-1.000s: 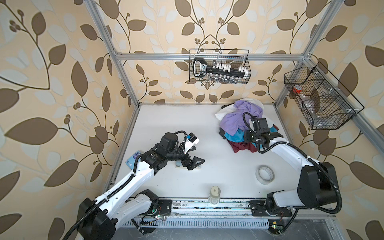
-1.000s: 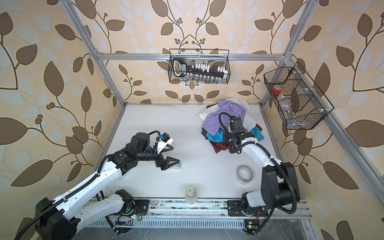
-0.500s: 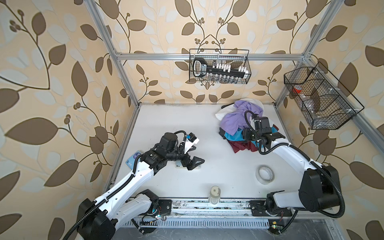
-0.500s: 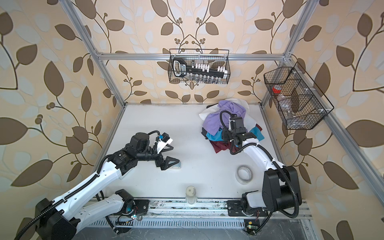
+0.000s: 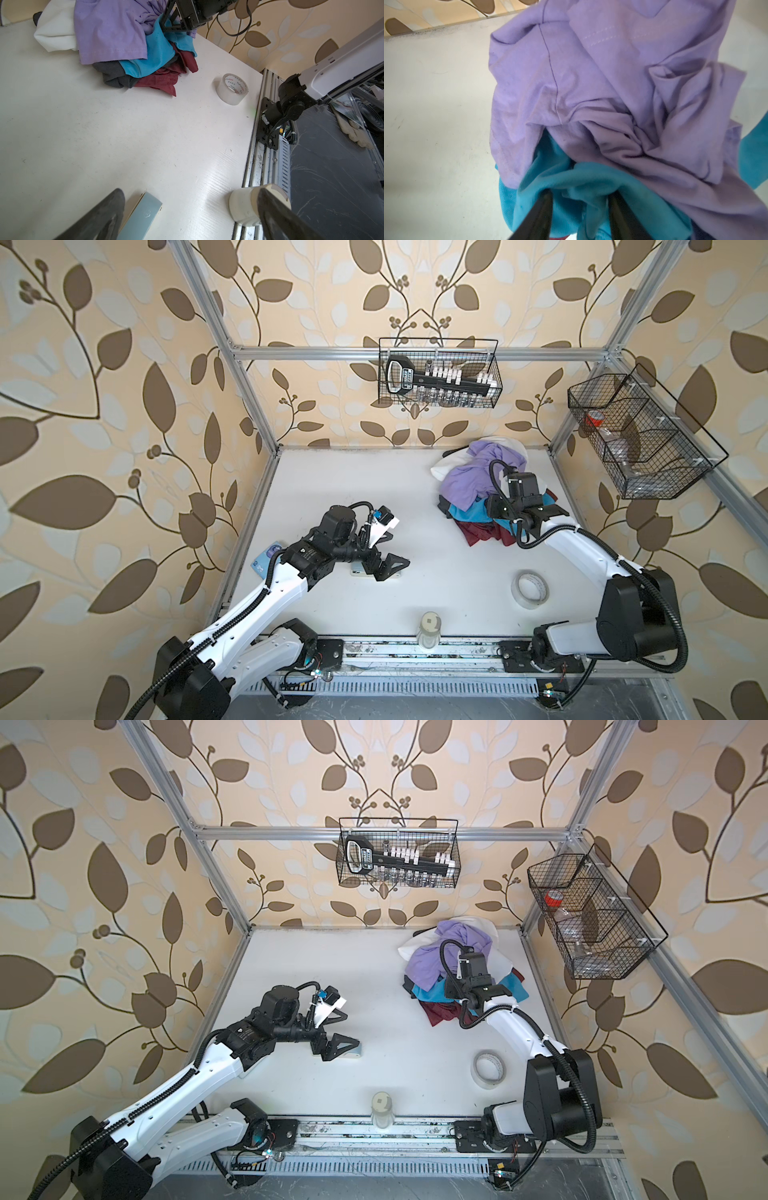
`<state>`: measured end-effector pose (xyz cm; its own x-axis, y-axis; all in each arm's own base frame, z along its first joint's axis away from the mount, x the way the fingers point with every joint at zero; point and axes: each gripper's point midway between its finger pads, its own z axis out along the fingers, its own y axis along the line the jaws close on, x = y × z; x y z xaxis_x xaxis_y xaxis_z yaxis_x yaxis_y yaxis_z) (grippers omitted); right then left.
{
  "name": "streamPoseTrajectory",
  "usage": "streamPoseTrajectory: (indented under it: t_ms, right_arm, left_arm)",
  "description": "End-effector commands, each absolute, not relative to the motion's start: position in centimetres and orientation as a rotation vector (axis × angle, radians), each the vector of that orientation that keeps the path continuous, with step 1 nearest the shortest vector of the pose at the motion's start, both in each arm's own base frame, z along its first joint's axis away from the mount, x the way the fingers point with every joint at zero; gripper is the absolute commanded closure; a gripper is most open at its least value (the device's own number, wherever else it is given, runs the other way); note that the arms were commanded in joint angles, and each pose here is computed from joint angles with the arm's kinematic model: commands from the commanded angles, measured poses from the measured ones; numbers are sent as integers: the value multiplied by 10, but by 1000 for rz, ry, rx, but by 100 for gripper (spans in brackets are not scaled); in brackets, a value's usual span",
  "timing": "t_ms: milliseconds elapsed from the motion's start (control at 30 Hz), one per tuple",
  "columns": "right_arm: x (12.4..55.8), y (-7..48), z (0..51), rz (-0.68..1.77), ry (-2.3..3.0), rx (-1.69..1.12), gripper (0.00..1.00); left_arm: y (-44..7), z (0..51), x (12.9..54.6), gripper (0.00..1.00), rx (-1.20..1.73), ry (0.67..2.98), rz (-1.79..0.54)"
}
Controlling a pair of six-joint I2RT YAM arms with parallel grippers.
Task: Pick out a specific cloth from the pile
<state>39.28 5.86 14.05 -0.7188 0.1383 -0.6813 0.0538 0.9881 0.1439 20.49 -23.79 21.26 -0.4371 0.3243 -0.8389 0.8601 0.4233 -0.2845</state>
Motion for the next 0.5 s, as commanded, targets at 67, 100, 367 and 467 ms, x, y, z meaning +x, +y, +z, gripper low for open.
streamPoseTrajectory:
  t_ms: [67,100,367,467]
  right_arm:
    - [401,65,149,169,2346,132,96]
    - [401,65,155,165,2333,132,100]
    - [392,52,233,106,2150,151,100]
    - [384,43,264,71,2086,158,100]
  left_arm:
    - [-239,221,202,1,1029,1911,-943]
    - [-239,221,202,1,1029,1912,-944]
    - [-240,222,201,1,1035,1906,-947]
    - [-240,223,200,1,1036,1902,-949]
